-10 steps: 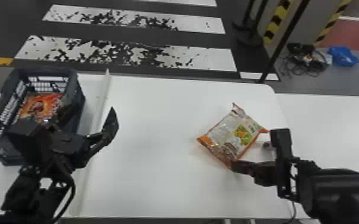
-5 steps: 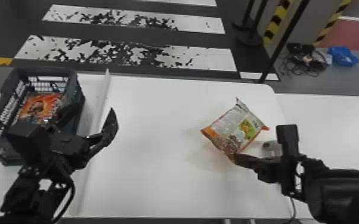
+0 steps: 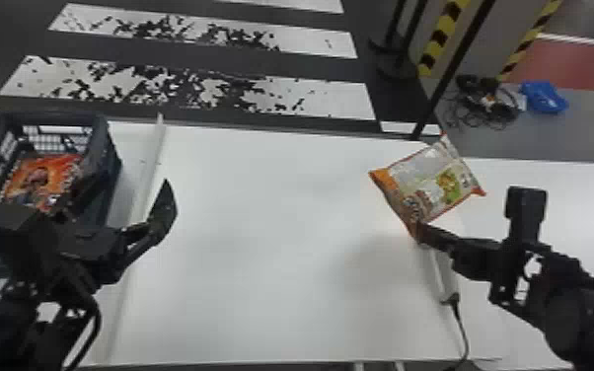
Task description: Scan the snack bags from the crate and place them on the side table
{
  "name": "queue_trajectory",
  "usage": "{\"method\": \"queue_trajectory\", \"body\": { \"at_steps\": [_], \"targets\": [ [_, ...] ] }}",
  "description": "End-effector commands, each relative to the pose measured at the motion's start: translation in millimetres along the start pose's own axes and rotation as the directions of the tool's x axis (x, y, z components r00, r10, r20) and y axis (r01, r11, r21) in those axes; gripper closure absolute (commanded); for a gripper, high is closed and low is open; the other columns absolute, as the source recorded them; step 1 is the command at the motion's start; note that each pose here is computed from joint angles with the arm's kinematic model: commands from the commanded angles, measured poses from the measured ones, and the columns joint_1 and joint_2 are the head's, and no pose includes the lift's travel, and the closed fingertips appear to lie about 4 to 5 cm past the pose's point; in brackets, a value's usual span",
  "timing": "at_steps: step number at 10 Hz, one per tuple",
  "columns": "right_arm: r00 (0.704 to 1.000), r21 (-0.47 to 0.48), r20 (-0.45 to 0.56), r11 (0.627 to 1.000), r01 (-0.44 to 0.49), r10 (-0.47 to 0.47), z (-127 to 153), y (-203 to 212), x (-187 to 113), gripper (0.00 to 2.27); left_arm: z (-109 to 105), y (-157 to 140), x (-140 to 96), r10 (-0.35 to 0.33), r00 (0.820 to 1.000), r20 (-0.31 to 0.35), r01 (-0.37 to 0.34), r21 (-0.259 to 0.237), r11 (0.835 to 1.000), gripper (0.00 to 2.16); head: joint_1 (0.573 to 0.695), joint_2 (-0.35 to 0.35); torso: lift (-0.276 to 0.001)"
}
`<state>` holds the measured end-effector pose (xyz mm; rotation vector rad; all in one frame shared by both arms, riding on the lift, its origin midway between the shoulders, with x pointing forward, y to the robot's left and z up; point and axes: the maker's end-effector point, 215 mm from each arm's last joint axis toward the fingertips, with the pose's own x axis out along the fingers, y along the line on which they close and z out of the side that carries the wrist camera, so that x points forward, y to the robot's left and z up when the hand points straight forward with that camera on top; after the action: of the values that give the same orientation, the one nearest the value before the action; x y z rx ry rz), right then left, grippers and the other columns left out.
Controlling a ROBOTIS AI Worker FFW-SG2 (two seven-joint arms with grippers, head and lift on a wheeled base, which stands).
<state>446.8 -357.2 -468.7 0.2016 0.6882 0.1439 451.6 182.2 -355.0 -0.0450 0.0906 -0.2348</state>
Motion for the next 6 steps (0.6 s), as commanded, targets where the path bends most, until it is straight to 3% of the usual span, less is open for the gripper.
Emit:
{"method": "queue_trajectory", "body": {
  "at_steps": [1,5,6],
  "targets": [
    [0.996,0.075,0.055,0.995,0.063,-0.067,17,-40,-17,2.26,0,-1,0,-0.002,1.000,0.001,0.002,0.000,1.000,0.08,0.695,-0.196,-0.050],
    [0.964,0.238,0.068,0.942,0.236,-0.258,15,-145,-50,2.26,1,-1,0,-0.004,1.000,0.002,0.004,-0.002,1.000,0.08,0.695,-0.350,-0.050],
    [0.951,0.254,0.033,0.923,0.290,-0.308,4,-170,-52,2.26,1,-1,0,-0.004,1.000,0.003,0.004,-0.003,1.000,0.08,0.695,-0.350,-0.050]
  ]
}}
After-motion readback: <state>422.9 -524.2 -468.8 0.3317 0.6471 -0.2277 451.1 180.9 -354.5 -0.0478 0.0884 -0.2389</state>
